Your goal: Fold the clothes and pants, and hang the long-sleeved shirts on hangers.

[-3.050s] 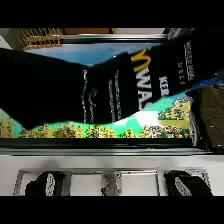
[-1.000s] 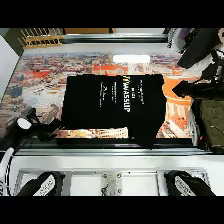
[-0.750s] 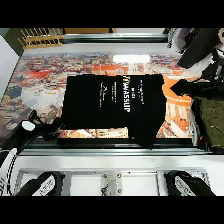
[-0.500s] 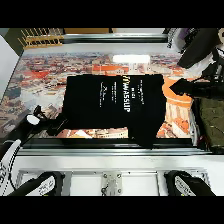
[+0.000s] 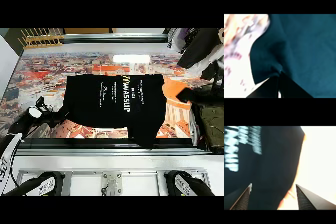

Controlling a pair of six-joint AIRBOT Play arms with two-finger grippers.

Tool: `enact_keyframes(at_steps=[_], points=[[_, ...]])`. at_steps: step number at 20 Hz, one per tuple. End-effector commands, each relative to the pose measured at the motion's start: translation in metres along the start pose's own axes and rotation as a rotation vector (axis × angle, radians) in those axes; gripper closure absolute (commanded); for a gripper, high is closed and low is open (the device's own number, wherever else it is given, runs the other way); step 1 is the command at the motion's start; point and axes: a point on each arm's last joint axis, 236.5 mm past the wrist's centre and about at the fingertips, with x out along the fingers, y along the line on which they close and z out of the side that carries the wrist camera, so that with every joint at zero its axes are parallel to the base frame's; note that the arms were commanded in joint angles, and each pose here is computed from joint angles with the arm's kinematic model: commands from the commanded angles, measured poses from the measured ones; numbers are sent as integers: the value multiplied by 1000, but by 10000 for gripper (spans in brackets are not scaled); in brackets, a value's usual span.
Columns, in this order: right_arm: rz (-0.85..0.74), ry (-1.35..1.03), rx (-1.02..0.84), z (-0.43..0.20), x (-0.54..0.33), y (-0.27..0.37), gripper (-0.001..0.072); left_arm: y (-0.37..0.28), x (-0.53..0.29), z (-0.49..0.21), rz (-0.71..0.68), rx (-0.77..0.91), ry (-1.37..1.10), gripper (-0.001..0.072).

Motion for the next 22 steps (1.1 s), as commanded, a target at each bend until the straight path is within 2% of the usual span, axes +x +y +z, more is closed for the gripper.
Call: enact_keyframes(at_steps=[1, 4, 7, 9, 17, 18, 19, 20, 22], points=[[-78, 177, 205, -59, 42, -75, 104, -12, -15, 8, -27, 89, -47, 701], [-30, 351, 304, -106, 86, -99, 104, -16, -21, 11, -38, 113, -69, 701], [142, 400, 339, -112, 129, -71, 108, -17, -22, 11, -40, 113, -70, 701], [211, 395, 347, -110, 150, -51, 135, -17, -22, 11, -41, 113, -71, 701], [261, 412, 206, -118, 177, 8, 144, -17, -23, 12, -41, 113, -74, 701], [272, 412, 170, -118, 176, 11, 352, -17, -23, 12, -41, 113, -74, 701], [281, 405, 142, -117, 173, 13, 633, -17, -23, 12, -41, 113, -75, 701], [285, 387, 131, -110, 168, 14, 692, -19, -26, 16, -45, 114, -79, 701], [282, 308, 49, -75, 143, 19, 693, -36, -51, 37, -78, 135, -125, 702]])
